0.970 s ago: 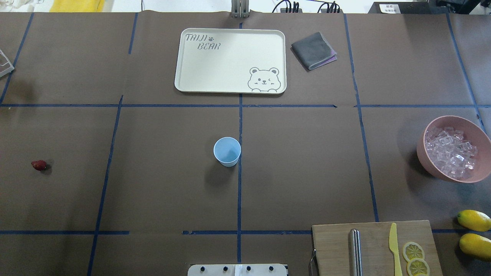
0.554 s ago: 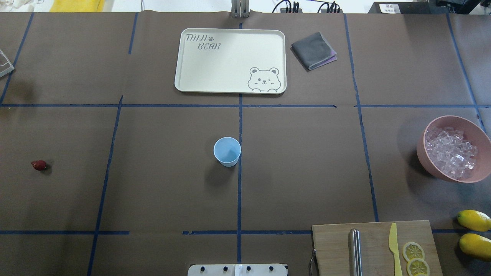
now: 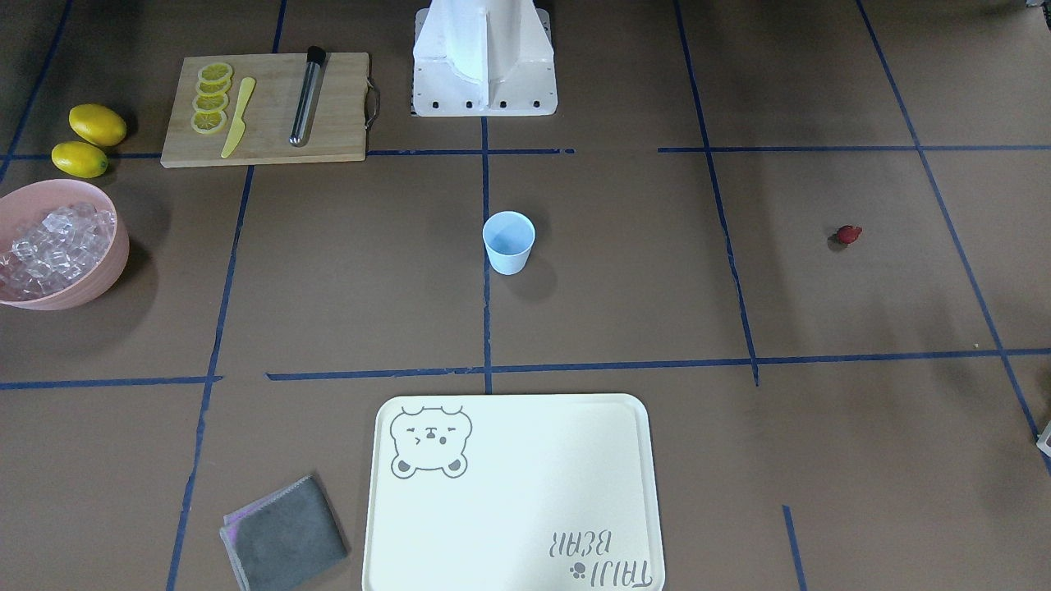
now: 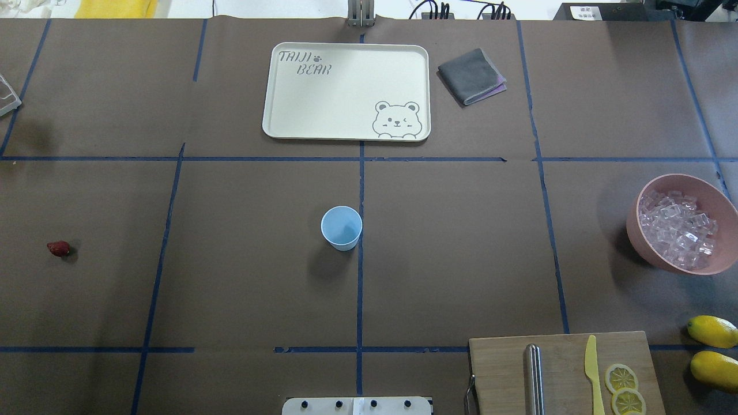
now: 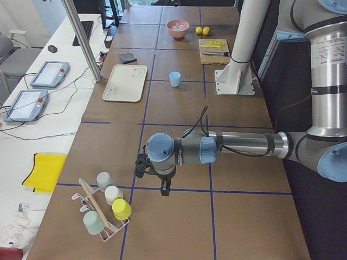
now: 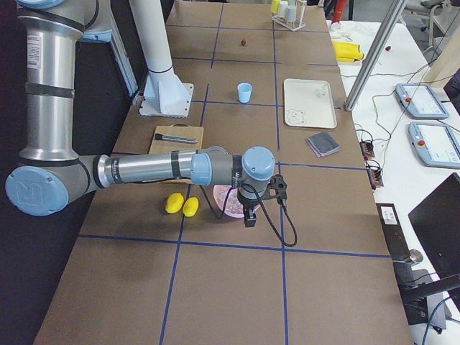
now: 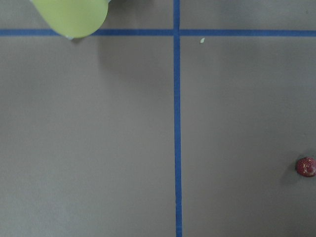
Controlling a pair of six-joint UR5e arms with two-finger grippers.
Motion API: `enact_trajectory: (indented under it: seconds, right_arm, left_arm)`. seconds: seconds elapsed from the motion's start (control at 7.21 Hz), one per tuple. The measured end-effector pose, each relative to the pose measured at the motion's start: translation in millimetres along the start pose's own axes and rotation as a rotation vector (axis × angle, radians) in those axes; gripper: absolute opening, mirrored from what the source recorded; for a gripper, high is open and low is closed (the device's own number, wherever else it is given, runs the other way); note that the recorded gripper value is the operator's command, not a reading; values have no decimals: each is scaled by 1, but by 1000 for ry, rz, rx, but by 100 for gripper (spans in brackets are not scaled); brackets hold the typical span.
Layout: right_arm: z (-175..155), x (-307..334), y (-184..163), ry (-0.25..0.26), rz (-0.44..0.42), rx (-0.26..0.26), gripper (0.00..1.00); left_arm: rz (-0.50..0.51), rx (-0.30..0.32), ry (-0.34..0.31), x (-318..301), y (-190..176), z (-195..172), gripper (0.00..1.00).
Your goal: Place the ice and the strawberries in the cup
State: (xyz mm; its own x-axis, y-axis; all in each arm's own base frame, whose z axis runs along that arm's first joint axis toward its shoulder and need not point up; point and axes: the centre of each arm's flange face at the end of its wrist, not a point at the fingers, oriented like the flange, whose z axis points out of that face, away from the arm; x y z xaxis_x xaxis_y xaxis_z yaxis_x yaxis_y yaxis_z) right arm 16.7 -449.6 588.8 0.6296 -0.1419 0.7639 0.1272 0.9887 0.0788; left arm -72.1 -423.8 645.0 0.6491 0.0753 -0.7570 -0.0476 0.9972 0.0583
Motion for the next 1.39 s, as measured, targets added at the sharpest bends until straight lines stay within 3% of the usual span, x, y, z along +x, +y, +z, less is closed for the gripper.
enact_trajectory:
  seconds: [0.42,0.69,0.97,1.39]
  right_arm:
    - [15,-83,2,-8,197,3,94]
    - [45,-103,28,3,347,57,92]
    - [63,-116,37,-1,533,65,90]
    - [82,-134,38,12,627,41,89]
  left_arm:
    - [35,22,-3,3,1,4,100]
    - [41,18,-2,5,0,7,100]
    - [42,17,-2,6,-1,7,100]
    - [42,16,-2,6,-1,8,100]
